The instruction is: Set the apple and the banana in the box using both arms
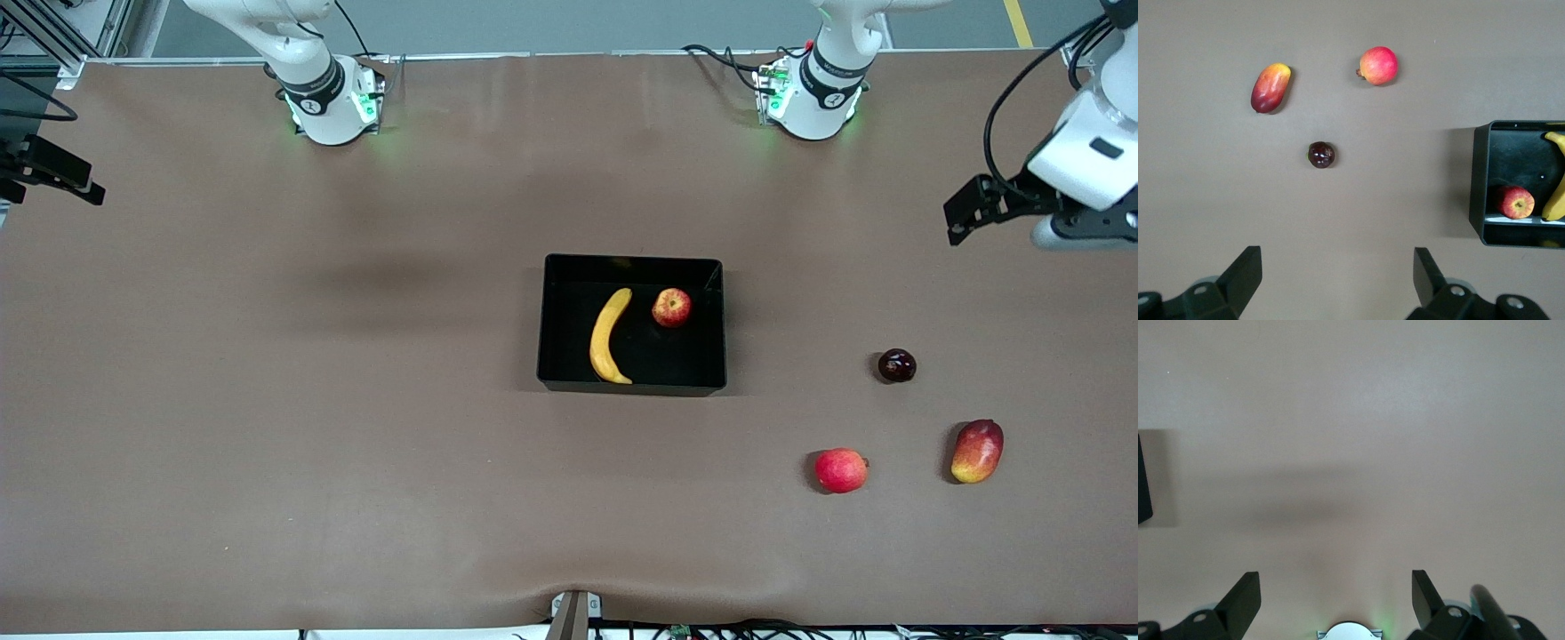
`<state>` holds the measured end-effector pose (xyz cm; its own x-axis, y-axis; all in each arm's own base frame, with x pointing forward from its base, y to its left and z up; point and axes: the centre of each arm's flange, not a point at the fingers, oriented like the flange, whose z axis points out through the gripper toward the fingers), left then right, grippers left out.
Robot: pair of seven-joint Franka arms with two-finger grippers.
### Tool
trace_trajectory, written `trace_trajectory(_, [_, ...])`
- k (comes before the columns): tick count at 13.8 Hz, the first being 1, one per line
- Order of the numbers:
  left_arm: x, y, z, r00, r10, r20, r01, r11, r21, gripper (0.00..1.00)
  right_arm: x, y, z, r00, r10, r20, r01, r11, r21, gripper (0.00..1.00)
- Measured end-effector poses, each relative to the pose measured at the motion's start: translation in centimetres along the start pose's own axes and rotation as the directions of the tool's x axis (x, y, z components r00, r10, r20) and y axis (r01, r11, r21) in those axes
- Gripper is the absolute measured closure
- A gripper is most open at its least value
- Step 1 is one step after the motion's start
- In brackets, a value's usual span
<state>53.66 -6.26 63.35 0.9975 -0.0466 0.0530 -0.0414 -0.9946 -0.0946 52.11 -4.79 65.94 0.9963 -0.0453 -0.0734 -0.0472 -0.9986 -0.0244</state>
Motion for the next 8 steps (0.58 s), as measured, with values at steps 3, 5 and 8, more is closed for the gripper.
trace_trajectory(3, [-0.76,-0.18,0.1,1.0,0.026,0.006,-0.026,1.0,0.003,0.0,0.05,0.05,-0.13,1.0,0.001,-0.007,-0.001,1.0,-0.002,0.0])
trace_trajectory(5, [-0.77,-0.07,0.29,0.999,0.04,0.011,-0.04,0.999,-0.022,0.0,0.05,0.05,-0.13,1.0,0.001,-0.007,-0.001,1.0,-0.002,0.0])
trace_trajectory(8, [-0.78,0.06,0.3,0.999,0.04,0.012,-0.04,0.998,-0.041,0.0,0.04,0.04,-0.12,1.0,0.0,-0.006,0.0,1.0,-0.002,0.0])
